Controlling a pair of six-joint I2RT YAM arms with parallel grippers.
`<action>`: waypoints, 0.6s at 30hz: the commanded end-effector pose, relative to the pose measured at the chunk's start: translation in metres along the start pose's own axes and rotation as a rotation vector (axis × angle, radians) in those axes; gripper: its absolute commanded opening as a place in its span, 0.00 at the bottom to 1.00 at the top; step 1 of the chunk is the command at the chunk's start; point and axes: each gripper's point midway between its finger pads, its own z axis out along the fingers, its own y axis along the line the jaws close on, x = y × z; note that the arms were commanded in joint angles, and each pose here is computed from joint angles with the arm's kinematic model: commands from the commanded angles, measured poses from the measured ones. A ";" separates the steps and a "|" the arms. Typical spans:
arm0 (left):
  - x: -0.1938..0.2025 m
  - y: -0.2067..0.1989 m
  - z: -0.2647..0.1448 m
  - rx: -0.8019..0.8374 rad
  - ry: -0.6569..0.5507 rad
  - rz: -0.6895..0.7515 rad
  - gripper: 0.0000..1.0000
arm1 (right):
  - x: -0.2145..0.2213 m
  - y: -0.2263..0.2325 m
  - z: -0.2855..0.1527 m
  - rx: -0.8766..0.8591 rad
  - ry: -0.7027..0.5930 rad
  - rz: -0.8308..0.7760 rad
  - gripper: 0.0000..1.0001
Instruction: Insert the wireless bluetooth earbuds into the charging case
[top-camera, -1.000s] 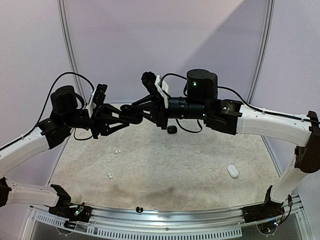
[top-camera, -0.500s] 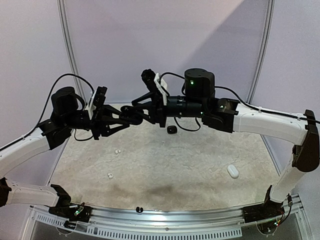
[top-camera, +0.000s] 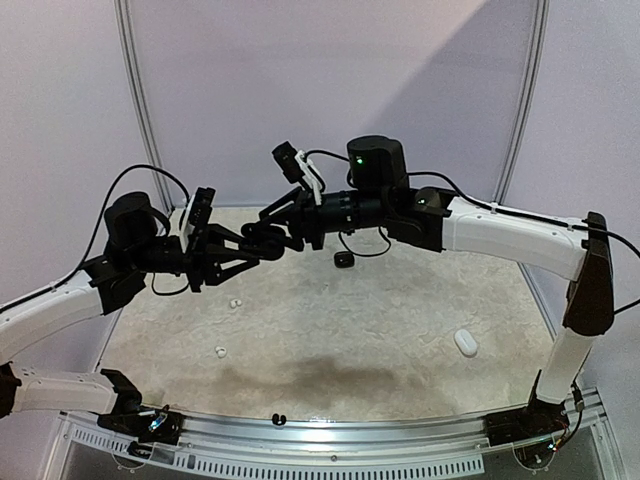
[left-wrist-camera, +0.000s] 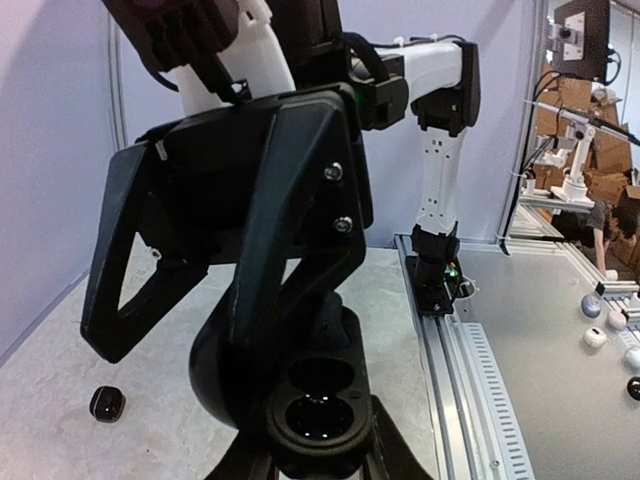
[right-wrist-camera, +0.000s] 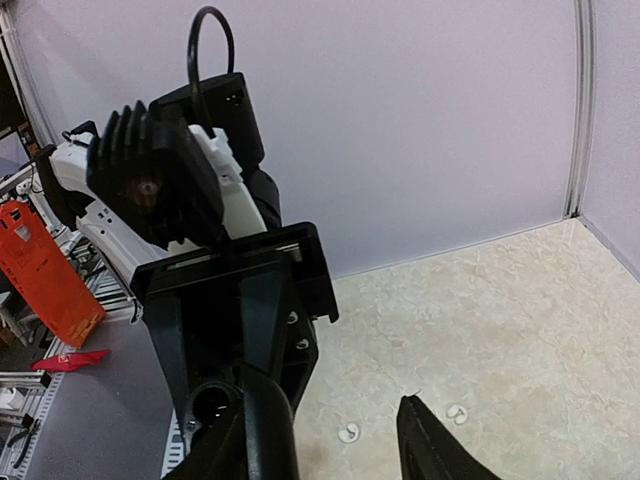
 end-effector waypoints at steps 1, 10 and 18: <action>0.011 0.001 -0.001 -0.036 -0.022 -0.046 0.00 | -0.003 -0.010 0.007 -0.003 -0.015 0.081 0.52; 0.022 0.005 -0.005 -0.078 -0.033 -0.079 0.00 | -0.020 -0.018 0.015 -0.015 -0.054 0.108 0.64; 0.025 0.008 -0.007 -0.095 -0.032 -0.084 0.00 | -0.028 -0.013 0.020 -0.070 -0.051 0.098 0.69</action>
